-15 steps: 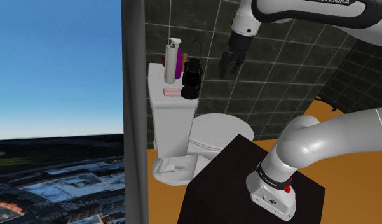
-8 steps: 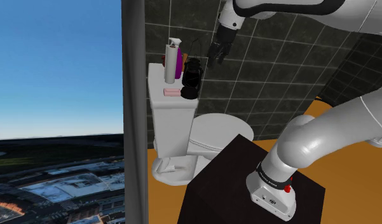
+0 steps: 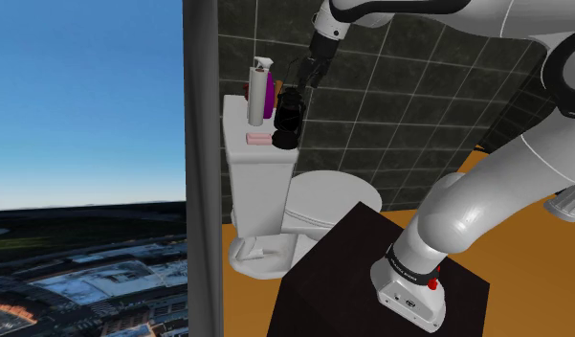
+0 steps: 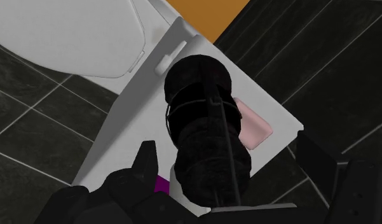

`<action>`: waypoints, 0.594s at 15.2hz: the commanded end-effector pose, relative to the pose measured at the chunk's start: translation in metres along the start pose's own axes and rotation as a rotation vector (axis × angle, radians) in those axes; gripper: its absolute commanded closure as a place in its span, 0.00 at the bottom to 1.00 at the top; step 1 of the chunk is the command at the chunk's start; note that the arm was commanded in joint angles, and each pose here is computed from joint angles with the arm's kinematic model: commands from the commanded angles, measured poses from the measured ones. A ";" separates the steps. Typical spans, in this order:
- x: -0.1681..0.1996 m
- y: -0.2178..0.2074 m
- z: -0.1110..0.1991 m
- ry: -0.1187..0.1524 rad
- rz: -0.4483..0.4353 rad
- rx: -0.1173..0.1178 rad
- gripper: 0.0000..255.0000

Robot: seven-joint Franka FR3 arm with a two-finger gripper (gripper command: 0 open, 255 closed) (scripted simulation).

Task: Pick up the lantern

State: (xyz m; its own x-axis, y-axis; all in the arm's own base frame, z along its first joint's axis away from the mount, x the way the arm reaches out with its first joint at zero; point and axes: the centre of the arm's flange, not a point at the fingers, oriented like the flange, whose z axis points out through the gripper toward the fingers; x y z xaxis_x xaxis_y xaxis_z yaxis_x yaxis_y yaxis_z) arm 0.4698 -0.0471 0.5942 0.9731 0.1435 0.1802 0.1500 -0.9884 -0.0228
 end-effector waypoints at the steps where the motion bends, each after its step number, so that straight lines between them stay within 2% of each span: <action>1: 0.000 0.000 0.011 0.002 -0.002 0.000 0.00; 4: -0.004 0.001 0.029 0.002 -0.002 0.000 0.00; 6: -0.004 0.001 0.029 0.002 -0.002 0.000 0.00; 7: -0.004 0.001 0.029 0.002 -0.002 0.000 1.00; 9: -0.004 0.001 0.029 0.002 -0.002 0.000 1.00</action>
State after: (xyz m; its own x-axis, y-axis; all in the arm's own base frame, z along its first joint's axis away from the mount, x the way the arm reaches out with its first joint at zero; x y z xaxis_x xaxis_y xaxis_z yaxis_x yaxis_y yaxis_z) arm 0.4711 -0.0472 0.5656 0.9725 0.1449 0.1821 0.1515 -0.9882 -0.0225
